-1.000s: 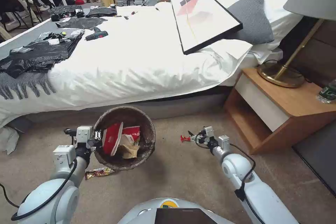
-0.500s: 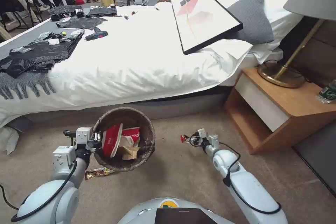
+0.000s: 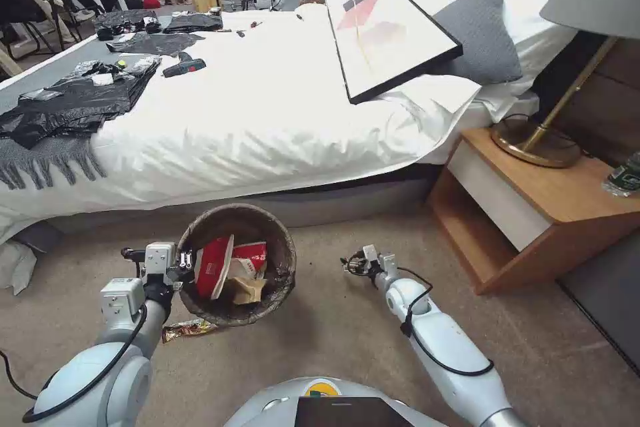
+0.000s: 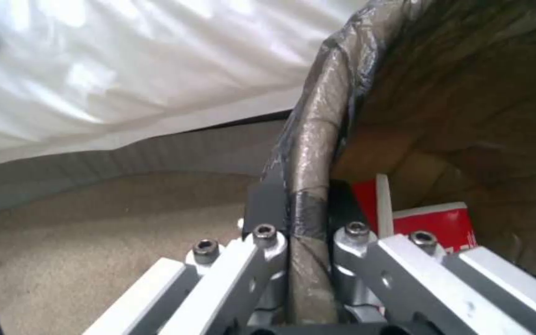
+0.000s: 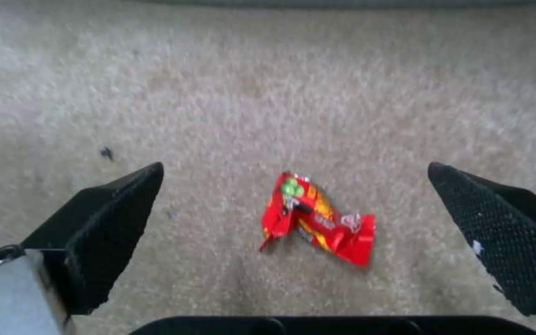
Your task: Pick up the trash bin, then pick up the garbage from the floor and place it into the trash bin.
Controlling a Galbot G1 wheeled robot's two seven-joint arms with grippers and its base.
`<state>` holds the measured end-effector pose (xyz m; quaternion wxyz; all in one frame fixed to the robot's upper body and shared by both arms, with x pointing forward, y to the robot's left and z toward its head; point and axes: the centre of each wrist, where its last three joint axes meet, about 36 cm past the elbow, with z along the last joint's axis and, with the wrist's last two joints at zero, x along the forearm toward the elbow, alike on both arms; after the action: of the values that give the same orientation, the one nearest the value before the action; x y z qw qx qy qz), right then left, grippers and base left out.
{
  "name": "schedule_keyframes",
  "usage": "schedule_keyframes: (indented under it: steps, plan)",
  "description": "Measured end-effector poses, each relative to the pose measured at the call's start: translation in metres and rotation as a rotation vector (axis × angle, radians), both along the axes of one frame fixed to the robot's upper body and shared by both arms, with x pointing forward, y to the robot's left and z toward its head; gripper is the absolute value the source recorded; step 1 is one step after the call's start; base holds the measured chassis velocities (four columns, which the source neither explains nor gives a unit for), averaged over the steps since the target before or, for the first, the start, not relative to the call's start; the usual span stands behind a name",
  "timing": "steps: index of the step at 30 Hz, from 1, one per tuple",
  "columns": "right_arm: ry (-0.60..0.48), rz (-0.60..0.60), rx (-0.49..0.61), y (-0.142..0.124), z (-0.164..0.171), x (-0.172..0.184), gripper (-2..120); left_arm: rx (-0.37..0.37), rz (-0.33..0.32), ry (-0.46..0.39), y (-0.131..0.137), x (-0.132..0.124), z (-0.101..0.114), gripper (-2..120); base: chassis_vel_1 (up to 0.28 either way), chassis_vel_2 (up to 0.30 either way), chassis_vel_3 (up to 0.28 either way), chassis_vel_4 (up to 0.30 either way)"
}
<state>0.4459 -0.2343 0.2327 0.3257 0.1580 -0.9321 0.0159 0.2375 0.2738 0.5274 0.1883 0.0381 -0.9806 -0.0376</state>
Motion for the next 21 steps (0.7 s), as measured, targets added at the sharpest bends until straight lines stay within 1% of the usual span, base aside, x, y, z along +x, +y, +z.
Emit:
schedule_keyframes:
  steps: [4, 5, 6, 16, 21]
  plan:
    - [0.02, -0.005, -0.013, 0.003, -0.014, 0.002, 100, 0.001, -0.001, -0.001, 0.0, 0.0, 0.0, 3, 0.0, 0.0, 0.0, 0.0]
    - [0.038, -0.003, -0.023, 0.006, -0.028, 0.002, 100, 0.002, -0.003, -0.002, 0.0, 0.0, 0.0, 3, 0.0, 0.0, 0.0, 0.0]
    - [0.043, -0.004, -0.024, 0.007, -0.031, 0.002, 100, 0.003, -0.003, -0.003, 0.0, 0.001, 0.0, 3, 0.0, 0.0, 0.0, 0.0]
    - [0.06, -0.009, -0.034, 0.007, -0.042, 0.008, 100, 0.004, -0.005, -0.004, 0.0, 0.001, 0.001, 3, 0.0, 0.0, 0.0, 0.0]
    - [0.075, -0.01, -0.045, 0.008, -0.05, 0.017, 100, 0.002, -0.005, -0.004, 0.0, 0.001, 0.0, 3, 0.0, 0.0, 0.0, 0.0]
